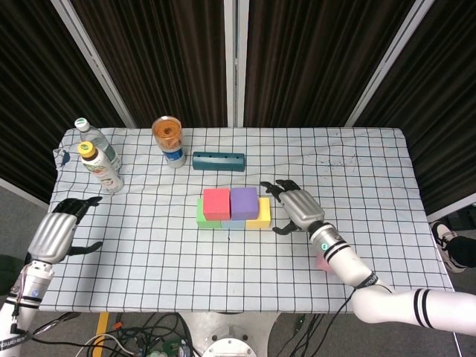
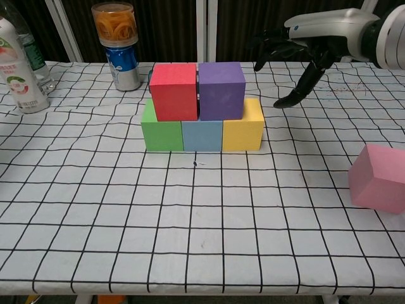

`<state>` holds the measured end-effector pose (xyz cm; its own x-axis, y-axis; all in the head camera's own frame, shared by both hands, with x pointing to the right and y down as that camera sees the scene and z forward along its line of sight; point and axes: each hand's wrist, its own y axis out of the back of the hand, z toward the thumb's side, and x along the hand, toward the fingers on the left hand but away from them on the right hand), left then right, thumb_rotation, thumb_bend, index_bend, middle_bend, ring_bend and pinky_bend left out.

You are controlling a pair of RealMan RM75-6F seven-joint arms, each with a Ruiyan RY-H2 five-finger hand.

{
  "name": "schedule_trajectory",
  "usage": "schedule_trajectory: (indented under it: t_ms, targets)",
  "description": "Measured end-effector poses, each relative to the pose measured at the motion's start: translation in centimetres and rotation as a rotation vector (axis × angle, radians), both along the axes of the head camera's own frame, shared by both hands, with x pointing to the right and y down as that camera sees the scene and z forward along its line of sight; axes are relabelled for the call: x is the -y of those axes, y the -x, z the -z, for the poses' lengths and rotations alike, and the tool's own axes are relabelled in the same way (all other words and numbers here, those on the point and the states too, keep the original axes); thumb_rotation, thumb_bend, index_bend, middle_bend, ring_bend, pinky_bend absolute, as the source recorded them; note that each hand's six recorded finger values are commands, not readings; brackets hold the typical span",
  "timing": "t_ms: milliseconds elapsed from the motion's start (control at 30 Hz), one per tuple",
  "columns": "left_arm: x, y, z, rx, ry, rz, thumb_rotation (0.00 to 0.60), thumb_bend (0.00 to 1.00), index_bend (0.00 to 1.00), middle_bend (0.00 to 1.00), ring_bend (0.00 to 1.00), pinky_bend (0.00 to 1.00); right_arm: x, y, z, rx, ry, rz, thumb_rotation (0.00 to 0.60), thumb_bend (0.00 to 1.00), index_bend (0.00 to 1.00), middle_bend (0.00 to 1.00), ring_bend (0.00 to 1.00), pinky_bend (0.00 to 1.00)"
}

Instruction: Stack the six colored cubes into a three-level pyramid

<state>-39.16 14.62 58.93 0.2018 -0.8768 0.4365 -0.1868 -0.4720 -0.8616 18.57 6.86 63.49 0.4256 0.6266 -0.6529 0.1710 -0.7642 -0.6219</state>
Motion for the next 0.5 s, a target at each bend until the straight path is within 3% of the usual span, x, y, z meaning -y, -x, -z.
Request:
schedule_trajectory:
  t_ms: [500]
  targets:
    - [0.1,0.0,-0.1,0.002,0.003,0.001,0.6,0.09,0.17,0.24,0.24,0.18,-1.4,0.8,-1.2,0.047,0.05,0.031,0.6,0.12,0.0,0.18,0.0,0.0]
